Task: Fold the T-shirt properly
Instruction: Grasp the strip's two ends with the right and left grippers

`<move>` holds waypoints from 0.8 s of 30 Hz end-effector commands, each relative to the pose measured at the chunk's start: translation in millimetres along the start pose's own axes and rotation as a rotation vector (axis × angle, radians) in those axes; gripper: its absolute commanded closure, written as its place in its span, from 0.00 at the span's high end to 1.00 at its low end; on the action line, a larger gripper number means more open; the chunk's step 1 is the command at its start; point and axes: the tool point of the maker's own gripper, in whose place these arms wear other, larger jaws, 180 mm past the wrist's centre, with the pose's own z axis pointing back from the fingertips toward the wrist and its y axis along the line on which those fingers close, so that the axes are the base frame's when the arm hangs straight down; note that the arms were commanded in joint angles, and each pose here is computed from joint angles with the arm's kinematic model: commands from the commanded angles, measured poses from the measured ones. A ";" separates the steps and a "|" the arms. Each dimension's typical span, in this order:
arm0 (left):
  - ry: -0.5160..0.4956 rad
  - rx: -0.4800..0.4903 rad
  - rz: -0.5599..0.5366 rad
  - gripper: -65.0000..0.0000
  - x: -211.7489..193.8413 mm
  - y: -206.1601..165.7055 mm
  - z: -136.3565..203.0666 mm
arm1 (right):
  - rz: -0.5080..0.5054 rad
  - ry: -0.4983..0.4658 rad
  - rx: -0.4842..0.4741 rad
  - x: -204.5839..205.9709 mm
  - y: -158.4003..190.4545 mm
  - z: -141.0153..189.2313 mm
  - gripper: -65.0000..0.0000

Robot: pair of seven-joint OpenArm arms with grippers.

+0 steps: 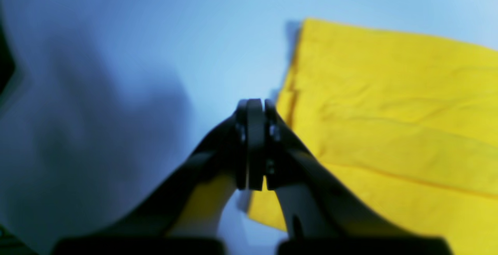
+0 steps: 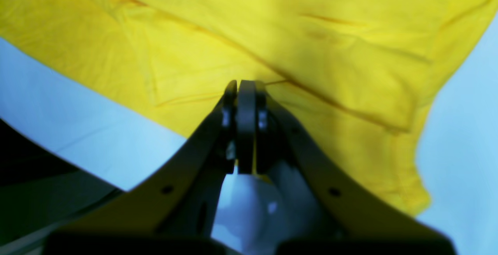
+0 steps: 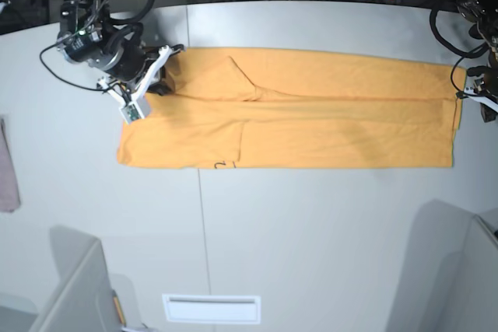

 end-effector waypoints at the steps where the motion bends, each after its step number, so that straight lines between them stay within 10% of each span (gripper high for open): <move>1: -0.036 -0.008 -0.008 0.22 11.1 5.4 0.2 | 0.008 -0.045 0.011 7.8 3.7 3.6 0.00; 7: 0.006 -0.067 0.048 0.89 -5.0 -3.0 -21.8 | -0.003 -0.045 0.015 1.5 5.4 3.9 0.00; 24: 0.034 -0.184 0.151 0.82 -41.9 -35.1 -71.5 | 0.001 -0.060 0.006 8.7 1.7 3.9 0.00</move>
